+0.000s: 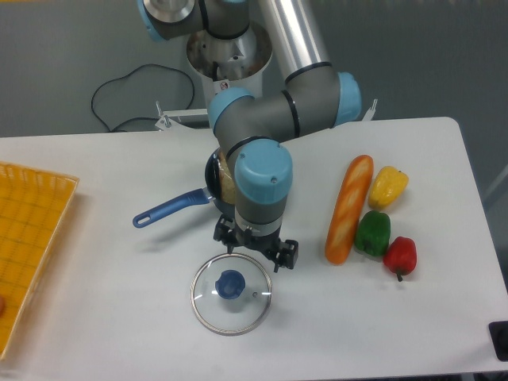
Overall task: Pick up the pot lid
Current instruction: 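Move the gripper from the pan over the glass lid's blue knob, then lower the gripper onto the blue knob and close on it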
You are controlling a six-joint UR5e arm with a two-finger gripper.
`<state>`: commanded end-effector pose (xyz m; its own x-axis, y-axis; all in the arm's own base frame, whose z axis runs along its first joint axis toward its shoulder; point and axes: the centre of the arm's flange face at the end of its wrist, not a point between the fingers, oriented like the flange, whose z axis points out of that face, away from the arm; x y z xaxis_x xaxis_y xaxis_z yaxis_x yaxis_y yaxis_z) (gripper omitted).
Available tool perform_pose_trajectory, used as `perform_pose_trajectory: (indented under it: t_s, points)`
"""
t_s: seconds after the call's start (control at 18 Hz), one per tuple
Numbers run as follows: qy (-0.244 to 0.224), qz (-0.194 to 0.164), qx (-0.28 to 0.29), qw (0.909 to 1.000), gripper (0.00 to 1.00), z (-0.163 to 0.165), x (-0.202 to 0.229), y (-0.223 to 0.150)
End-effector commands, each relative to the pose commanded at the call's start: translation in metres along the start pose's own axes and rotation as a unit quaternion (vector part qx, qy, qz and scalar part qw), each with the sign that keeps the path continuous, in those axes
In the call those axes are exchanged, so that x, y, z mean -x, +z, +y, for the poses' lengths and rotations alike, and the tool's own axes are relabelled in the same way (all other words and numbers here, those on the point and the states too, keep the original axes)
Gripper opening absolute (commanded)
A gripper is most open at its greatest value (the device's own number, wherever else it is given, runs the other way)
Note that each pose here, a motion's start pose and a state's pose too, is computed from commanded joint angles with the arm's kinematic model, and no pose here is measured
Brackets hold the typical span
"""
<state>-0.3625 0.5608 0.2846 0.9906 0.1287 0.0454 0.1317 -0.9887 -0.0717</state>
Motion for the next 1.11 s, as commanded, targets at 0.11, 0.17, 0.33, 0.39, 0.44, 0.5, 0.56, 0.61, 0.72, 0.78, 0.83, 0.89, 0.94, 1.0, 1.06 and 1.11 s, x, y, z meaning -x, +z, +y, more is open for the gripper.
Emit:
perform_pose_trajectory:
  t_s: [0.11, 0.17, 0.33, 0.39, 0.44, 0.5, 0.56, 0.61, 0.72, 0.78, 0.83, 0.89, 0.94, 1.0, 1.06, 1.11]
  points:
    - [0.002, 0.000, 0.004, 1.0000, 1.00, -0.002, -0.001, 0.005]
    - [0.004, -0.004, 0.009, 0.9999, 1.00, -0.002, 0.000, 0.007]
    - [0.029, -0.015, 0.024, 0.9992, 1.00, -0.007, -0.001, 0.017]
    - [0.043, -0.014, 0.027, 0.9986, 1.00, -0.009, -0.002, 0.020]
    - [0.050, -0.014, 0.027, 0.9983, 1.00, -0.009, -0.002, 0.019]
    - [0.057, -0.014, 0.028, 0.9979, 1.00, -0.009, -0.002, 0.020]
    - [0.071, -0.016, 0.027, 0.9970, 1.00, -0.009, -0.001, 0.019]
    - [0.084, -0.015, 0.029, 0.9959, 1.00, -0.010, -0.001, 0.020]
    - [0.092, -0.013, 0.031, 0.9952, 1.00, -0.011, -0.001, 0.024]
    - [0.096, -0.013, 0.031, 0.9948, 1.00, -0.012, -0.001, 0.025]
    - [0.102, -0.011, 0.034, 0.9942, 1.00, -0.013, -0.003, 0.029]
    - [0.106, -0.007, 0.036, 0.9937, 1.00, -0.014, -0.005, 0.034]
    - [0.106, -0.005, 0.036, 0.9937, 1.00, -0.015, -0.005, 0.037]
    - [0.107, -0.002, 0.037, 0.9936, 1.00, -0.015, -0.004, 0.042]
    - [0.107, -0.002, 0.037, 0.9935, 1.00, -0.016, -0.005, 0.044]
    - [0.107, -0.002, 0.036, 0.9936, 1.00, -0.017, -0.005, 0.045]
